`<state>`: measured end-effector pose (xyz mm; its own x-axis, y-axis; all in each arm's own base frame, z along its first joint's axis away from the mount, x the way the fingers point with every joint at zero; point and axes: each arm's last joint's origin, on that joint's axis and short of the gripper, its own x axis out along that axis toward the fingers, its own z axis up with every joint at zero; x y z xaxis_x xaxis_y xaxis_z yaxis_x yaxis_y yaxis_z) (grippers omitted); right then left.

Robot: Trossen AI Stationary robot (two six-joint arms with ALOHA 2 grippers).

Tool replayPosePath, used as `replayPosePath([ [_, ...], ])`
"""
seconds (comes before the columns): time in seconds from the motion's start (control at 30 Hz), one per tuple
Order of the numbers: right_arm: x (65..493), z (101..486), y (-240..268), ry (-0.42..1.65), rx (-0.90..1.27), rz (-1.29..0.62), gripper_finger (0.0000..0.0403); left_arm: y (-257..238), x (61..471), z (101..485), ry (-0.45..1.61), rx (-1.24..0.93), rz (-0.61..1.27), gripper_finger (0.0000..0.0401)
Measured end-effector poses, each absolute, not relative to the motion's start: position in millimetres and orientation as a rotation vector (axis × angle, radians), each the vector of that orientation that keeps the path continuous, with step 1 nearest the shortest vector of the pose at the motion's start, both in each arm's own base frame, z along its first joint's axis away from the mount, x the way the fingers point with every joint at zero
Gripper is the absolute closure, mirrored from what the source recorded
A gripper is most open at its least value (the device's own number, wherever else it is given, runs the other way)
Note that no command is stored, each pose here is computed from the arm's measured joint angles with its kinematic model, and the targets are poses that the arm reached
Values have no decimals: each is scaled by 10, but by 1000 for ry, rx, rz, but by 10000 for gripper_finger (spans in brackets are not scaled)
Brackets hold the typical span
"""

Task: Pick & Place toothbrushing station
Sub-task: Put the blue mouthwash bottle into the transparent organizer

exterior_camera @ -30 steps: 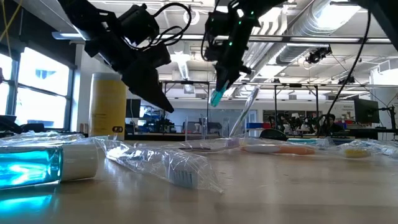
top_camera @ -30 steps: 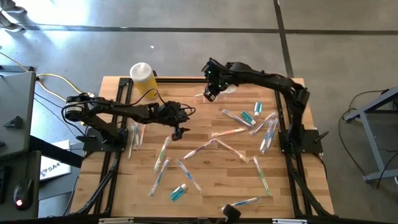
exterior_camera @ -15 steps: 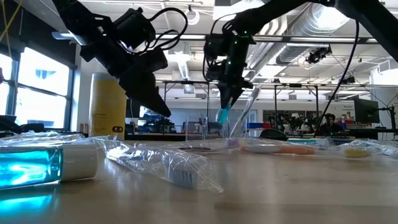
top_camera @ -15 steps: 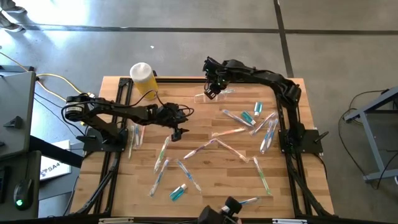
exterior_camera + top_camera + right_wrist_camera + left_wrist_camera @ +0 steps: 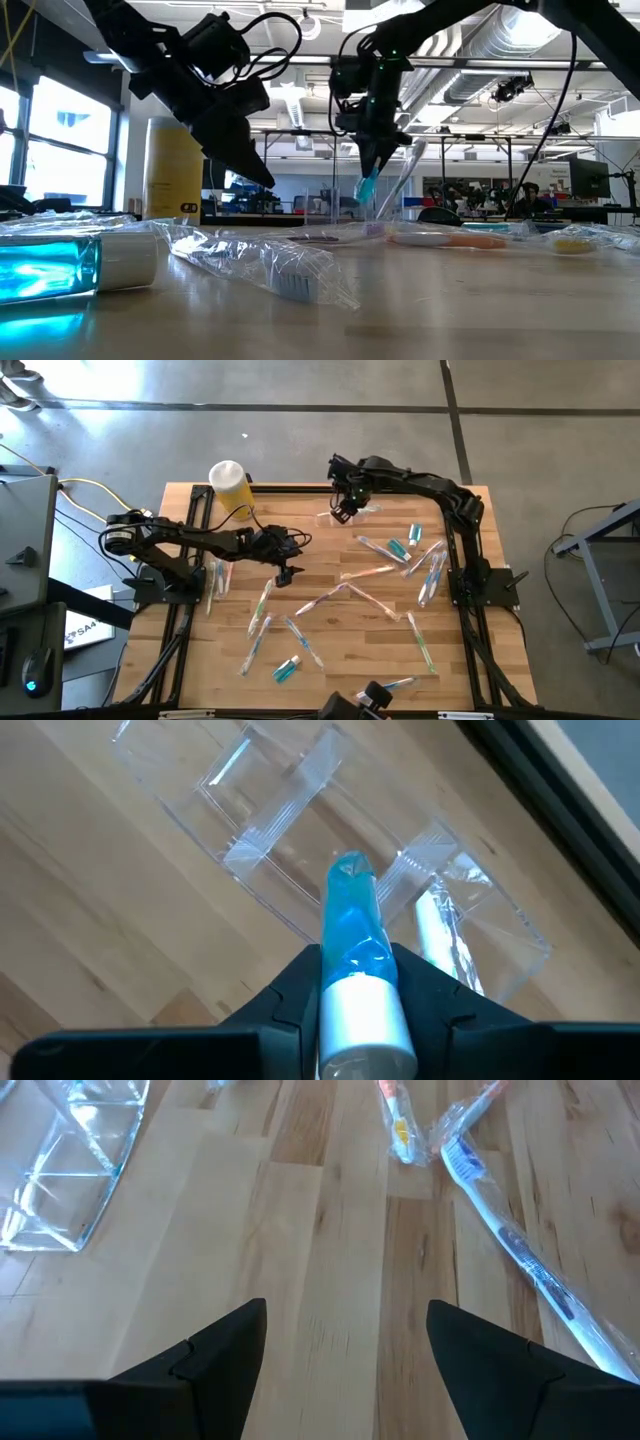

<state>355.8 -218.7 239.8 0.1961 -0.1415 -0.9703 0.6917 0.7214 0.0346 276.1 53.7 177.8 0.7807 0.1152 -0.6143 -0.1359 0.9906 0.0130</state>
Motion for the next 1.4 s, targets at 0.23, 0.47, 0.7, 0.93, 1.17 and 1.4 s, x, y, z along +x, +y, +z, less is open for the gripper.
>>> replayPosePath([
  [0.23, 3553, 2397, -2186, 1252, 534, -623, 319, 525, 2762, 1778, 659, -47, 96, 132],
  [0.47, 3537, 2396, -2206, 1254, 537, -626, 319, 523, 2762, 1777, 659, -50, 89, 132],
  [0.7, 3566, 2250, -2229, 1300, 549, -628, 319, 523, 2759, 1773, 664, -50, 89, 132],
  [0.93, 3598, 2156, -2243, 1324, 543, -620, 297, 522, 2757, 1770, 667, -51, 87, 132],
  [1.17, 3598, 2164, -2243, 1318, 539, -619, 309, 522, 2757, 1770, 667, -51, 87, 132],
  [1.4, 3621, 2164, -2257, 1289, 538, -627, 228, 522, 2757, 1770, 667, -51, 87, 132],
])
